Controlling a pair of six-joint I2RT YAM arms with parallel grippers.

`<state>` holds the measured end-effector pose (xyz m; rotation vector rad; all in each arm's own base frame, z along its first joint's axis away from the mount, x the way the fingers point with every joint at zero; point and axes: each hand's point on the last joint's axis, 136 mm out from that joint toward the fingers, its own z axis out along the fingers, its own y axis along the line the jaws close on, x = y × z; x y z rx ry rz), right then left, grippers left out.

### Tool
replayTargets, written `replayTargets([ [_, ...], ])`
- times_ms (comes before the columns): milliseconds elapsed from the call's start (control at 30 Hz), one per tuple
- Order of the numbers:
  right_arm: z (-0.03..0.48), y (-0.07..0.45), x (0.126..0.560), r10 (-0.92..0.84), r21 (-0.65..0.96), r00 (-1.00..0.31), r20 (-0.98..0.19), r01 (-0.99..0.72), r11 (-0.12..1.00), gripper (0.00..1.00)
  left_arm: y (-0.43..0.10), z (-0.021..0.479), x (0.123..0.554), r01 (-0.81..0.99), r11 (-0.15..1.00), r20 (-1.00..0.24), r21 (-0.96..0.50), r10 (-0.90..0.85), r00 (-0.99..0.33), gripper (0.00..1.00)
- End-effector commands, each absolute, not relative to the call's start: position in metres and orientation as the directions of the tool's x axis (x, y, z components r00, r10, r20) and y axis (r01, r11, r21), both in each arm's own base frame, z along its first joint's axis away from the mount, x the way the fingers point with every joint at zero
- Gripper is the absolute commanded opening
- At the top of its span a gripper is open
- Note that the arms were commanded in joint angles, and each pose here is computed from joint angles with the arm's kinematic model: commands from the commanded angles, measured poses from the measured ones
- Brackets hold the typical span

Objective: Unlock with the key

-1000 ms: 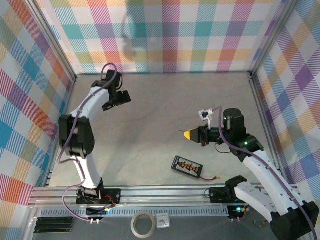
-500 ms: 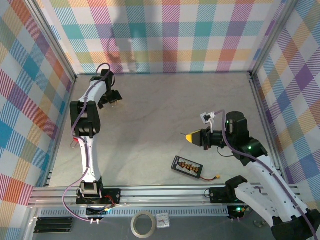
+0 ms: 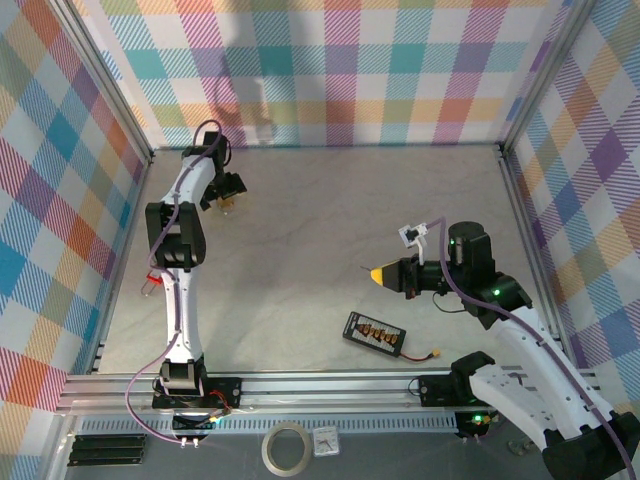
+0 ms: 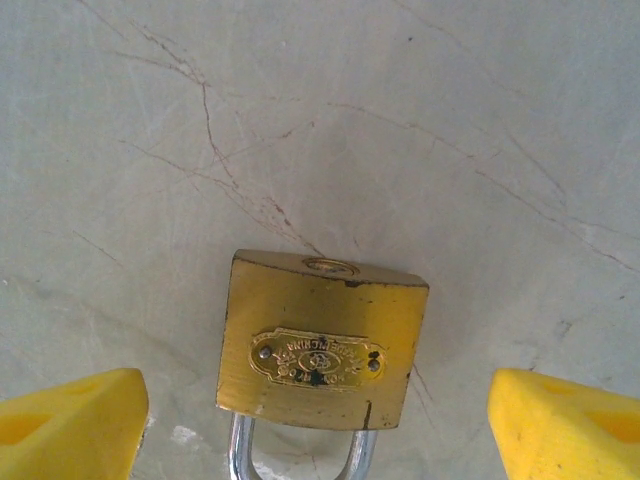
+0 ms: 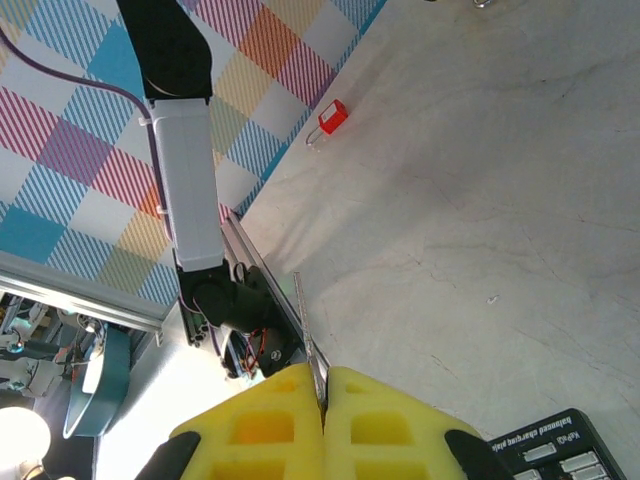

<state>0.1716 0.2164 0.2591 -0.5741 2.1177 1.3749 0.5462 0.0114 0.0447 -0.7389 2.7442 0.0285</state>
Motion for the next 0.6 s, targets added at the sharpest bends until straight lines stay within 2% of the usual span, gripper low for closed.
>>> replayTargets([
  [0,0.26,0.216,0.167,-0.064,0.687,-0.761,-0.646,-0.616,0.387,0.0,0.017,0.041,0.543,-0.491,0.871,-0.26,-0.029,-0.481,-0.837,0.85],
  [400,0.256,0.215,0.169,-0.058,0.69,-0.768,-0.638,-0.603,0.4,0.0,0.015,0.02,0.537,-0.468,0.884,-0.208,-0.005,-0.459,-0.864,0.73],
  [567,0.256,0.215,0.17,-0.057,0.691,-0.771,-0.634,-0.598,0.405,0.0,0.013,0.019,0.54,-0.448,0.894,-0.21,-0.01,-0.439,-0.873,0.72],
])
